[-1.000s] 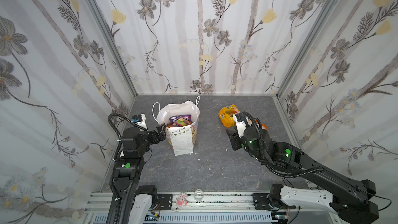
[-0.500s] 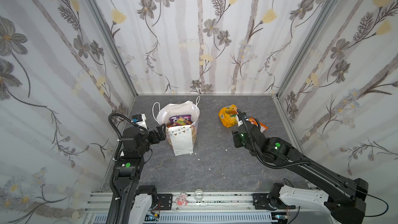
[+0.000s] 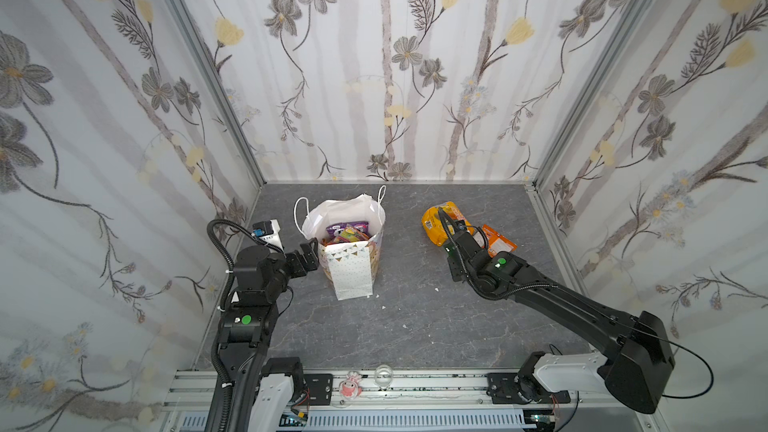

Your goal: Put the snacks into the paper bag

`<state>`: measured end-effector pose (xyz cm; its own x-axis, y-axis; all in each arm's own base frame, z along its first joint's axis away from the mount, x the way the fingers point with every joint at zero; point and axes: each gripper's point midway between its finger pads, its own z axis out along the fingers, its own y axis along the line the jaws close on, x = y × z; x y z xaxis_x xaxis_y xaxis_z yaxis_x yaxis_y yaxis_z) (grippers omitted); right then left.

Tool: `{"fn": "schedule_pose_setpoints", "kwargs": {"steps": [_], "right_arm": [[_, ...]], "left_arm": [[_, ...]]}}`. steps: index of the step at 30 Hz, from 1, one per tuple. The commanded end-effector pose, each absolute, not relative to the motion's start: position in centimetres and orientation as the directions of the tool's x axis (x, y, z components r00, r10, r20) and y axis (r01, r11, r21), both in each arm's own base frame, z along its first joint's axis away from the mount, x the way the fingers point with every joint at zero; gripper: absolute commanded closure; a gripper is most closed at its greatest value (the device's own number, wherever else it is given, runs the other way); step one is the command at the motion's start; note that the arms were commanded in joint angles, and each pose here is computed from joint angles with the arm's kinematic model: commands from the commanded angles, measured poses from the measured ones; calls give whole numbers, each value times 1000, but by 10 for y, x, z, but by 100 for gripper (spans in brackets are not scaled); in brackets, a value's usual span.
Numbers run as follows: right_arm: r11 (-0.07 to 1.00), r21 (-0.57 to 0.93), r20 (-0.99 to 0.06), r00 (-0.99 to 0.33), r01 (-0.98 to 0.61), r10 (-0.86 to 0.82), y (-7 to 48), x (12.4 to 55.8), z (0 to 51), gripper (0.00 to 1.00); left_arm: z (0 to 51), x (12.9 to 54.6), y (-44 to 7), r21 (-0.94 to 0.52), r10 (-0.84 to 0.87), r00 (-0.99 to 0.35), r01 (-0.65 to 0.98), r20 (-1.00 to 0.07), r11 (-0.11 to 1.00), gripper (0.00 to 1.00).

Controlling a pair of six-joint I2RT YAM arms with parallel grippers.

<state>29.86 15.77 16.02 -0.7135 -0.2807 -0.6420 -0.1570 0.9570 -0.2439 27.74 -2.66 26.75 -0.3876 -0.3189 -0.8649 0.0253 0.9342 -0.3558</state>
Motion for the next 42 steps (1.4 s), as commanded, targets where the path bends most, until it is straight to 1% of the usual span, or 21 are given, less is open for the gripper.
{"fn": "schedule_pose_setpoints", "kwargs": {"steps": [1,8,10,15,21,25,30,42], "right_arm": [[947,-287,-620,-725,-145,-299,152,308,147,54],[932,-335,-563,-764,-136,-314,140,327,117,55],[927,-352,-543,-778,-131,-316,134,333,110,57],[904,-408,-506,-793,-128,-340,128,345,99,58],[866,-470,-418,-820,-173,-391,128,357,69,60],[845,-505,-385,-830,-177,-404,124,363,58,61],[844,-512,-383,-837,-160,-391,115,370,52,62],[825,-545,-362,-845,-151,-393,104,381,38,68]], "left_arm": [[271,280,-25,-353,-321,-372,20,-871,935,0],[270,281,-25,-353,-320,-374,22,-870,935,0],[271,280,-26,-354,-320,-374,25,-871,935,0],[272,280,-27,-354,-318,-372,32,-872,935,0],[273,280,-30,-360,-315,-375,53,-872,932,0],[273,280,-31,-361,-314,-376,60,-872,931,0],[275,279,-30,-358,-315,-368,53,-875,932,0],[275,278,-29,-357,-315,-365,52,-876,933,0]]}}
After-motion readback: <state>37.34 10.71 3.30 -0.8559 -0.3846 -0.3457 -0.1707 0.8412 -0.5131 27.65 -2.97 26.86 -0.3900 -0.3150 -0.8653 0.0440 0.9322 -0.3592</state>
